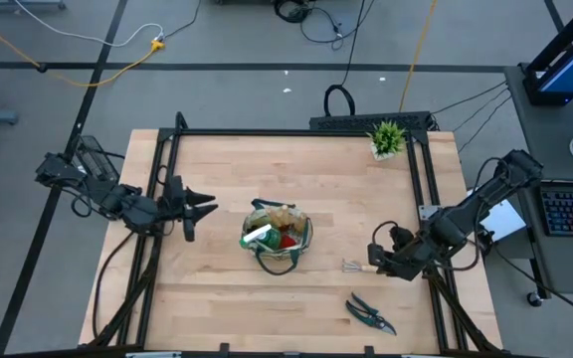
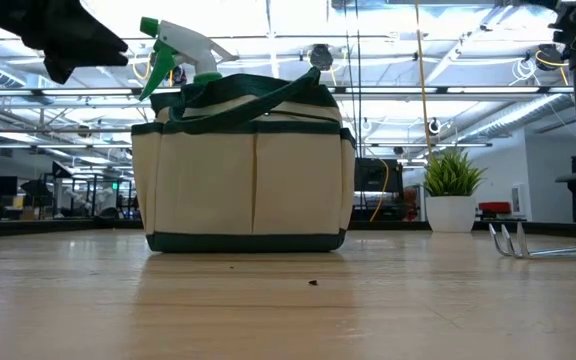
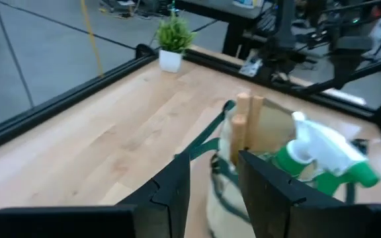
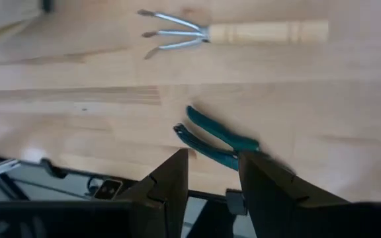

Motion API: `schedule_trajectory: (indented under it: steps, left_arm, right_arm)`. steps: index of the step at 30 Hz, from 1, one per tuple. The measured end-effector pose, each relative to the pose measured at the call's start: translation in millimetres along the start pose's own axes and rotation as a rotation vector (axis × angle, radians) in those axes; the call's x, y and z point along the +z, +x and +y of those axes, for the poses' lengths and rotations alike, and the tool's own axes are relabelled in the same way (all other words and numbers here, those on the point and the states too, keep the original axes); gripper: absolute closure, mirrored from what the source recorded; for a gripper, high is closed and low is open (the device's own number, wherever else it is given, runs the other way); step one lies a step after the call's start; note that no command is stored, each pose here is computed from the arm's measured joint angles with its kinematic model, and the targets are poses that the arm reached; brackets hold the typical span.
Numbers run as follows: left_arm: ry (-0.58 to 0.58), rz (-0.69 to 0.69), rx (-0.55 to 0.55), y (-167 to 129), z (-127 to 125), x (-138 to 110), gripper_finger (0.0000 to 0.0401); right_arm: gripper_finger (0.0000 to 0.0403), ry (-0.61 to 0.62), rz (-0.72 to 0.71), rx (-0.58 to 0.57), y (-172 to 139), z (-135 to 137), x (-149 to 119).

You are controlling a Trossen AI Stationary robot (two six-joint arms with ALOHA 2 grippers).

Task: Pick & Place Garden tools in Gardening bag
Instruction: Put the brown hand rake into the white gardening bag

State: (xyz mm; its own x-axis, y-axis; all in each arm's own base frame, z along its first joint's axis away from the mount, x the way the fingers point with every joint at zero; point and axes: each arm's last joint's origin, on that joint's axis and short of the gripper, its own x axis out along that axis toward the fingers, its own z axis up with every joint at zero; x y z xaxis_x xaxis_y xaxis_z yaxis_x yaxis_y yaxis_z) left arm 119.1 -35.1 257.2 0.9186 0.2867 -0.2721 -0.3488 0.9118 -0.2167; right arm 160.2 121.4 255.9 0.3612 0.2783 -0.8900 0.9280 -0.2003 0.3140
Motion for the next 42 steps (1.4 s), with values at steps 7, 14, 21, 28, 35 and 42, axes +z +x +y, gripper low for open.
schedule_trajectory:
  steps: [7, 14, 21, 28, 35, 42]
  left_arm:
    - [0.037, 0.021, 0.039, 0, 3, -3, 0.0272]
    - [0.079, 0.046, 0.066, 1, 6, -6, 0.0272]
    - [0.070, 0.046, 0.116, 3, 11, -5, 0.0272]
    - [0.058, 0.041, 0.156, 6, 15, -4, 0.0272]
    - [0.053, 0.043, 0.157, 6, 16, -3, 0.0272]
    - [0.054, 0.043, 0.156, 6, 16, -3, 0.0272]
  right_arm:
    - [0.0275, 0.044, -0.036, -0.004, 15, 12, 3]
    - [0.0275, 0.071, -0.047, -0.066, 29, 17, 5]
    - [0.0291, 0.091, -0.127, -0.069, 43, 25, 12]
    - [0.0302, 0.003, -0.137, -0.020, 47, 33, 15]
    - [0.0298, -0.167, -0.080, 0.048, 47, 41, 9]
    - [0.0300, -0.318, -0.042, 0.194, 46, 52, 0]
